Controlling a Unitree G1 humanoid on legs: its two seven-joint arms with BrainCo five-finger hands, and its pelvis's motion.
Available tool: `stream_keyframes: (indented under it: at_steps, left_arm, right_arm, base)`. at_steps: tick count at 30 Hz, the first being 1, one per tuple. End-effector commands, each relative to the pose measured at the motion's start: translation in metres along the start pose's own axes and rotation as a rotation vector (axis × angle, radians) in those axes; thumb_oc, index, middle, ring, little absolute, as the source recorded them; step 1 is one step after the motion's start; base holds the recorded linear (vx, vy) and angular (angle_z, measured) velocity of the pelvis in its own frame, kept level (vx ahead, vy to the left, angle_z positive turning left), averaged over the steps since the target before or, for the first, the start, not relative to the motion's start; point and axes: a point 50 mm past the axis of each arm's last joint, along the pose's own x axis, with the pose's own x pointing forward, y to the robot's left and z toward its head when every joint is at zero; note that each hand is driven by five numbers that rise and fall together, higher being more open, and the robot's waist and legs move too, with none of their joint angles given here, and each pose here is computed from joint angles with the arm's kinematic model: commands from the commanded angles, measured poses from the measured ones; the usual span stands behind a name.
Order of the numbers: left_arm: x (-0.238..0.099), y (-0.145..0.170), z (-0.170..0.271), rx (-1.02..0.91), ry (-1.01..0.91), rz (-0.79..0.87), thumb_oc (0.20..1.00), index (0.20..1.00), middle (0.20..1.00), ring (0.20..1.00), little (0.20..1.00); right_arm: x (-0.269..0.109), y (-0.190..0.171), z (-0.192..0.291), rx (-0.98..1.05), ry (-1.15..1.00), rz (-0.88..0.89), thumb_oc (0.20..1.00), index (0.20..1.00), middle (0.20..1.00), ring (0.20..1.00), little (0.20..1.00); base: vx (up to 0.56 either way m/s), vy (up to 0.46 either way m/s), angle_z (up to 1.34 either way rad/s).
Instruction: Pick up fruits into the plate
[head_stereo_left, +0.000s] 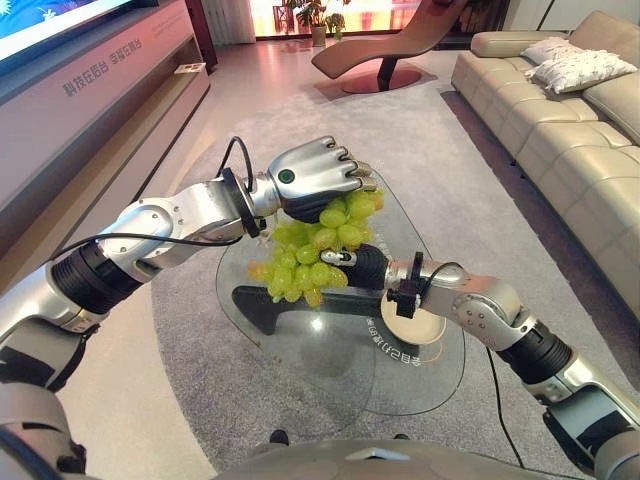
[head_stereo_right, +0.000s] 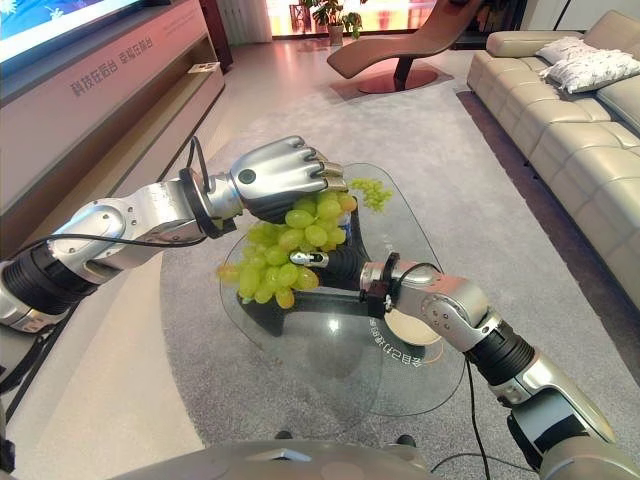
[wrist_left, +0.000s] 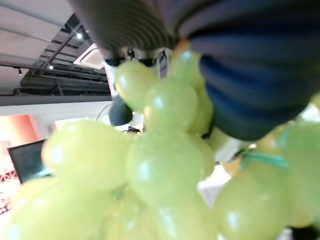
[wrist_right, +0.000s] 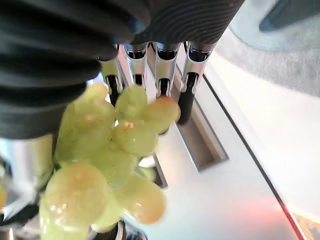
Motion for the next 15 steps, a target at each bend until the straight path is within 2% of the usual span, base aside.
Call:
stream_keyframes:
  at_steps: [1,15]
  left_arm:
    - [0.0105,0.044,-0.0173,0.076,0.033,0.15,0.2,0.2,0.2,0.2,0.2]
    - [0.0129,0.0459,-0.0115,0.031,0.03,0.191,0.2,0.2,0.2,0.2,0.2]
  right_arm:
    - [0.0007,0.0114,0.0477,-0.106,-0.22,0.034,1.0,1.0,1.0,1.0,1.0]
    - [0.0086,0.0204,0.0525,-0.069,-0.306,0.028,1.0,1.0,1.0,1.0,1.0]
  base:
    - [0.0,0.0,0.0]
    - [0.0,0.0,0.0]
